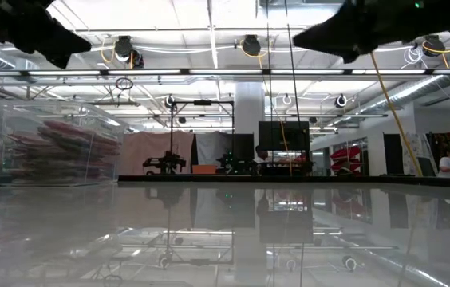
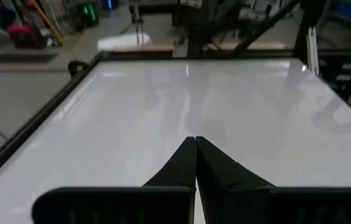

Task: Sort popcorn bags into baskets
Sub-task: Return to Home Position

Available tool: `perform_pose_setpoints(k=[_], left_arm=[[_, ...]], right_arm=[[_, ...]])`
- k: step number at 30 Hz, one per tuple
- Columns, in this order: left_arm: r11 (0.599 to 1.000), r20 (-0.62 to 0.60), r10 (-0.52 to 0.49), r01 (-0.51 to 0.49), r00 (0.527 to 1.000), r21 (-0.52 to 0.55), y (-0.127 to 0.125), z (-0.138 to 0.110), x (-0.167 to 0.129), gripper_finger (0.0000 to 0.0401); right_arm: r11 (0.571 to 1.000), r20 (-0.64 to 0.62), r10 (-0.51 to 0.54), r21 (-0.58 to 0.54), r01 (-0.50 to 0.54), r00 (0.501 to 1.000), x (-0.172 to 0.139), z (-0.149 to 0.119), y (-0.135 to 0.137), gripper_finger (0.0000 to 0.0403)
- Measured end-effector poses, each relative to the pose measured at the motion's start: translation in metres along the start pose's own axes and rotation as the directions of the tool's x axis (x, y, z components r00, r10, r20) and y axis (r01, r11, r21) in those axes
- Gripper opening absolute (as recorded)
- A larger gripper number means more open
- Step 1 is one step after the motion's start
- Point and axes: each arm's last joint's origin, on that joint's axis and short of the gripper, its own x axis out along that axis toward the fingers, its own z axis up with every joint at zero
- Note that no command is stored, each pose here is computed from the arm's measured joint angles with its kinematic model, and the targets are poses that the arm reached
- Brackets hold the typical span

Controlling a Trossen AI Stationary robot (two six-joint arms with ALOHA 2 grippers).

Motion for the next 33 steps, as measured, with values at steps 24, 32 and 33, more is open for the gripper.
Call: perform_pose_setpoints(k=[24,32,33], left_arm=[[0.997,0.234,-0.051,0.034,0.971,0.075,-0.017,-0.059,0.028,0.0005],[0.993,0.264,-0.079,0.054,0.961,0.102,-0.018,-0.066,0.029,0.0005],[0.992,0.271,-0.079,0.049,0.959,0.115,-0.018,-0.065,0.029,0.0005]], right_arm=[[1.000,0.057,-0.015,0.024,0.014,0.998,-0.059,-0.064,-0.041,0.0000],[0.995,0.092,0.030,0.087,-0.038,0.995,-0.064,-0.060,-0.043,0.0000],[0.996,0.096,0.036,0.083,-0.044,0.995,-0.064,-0.059,-0.043,0.0000]])
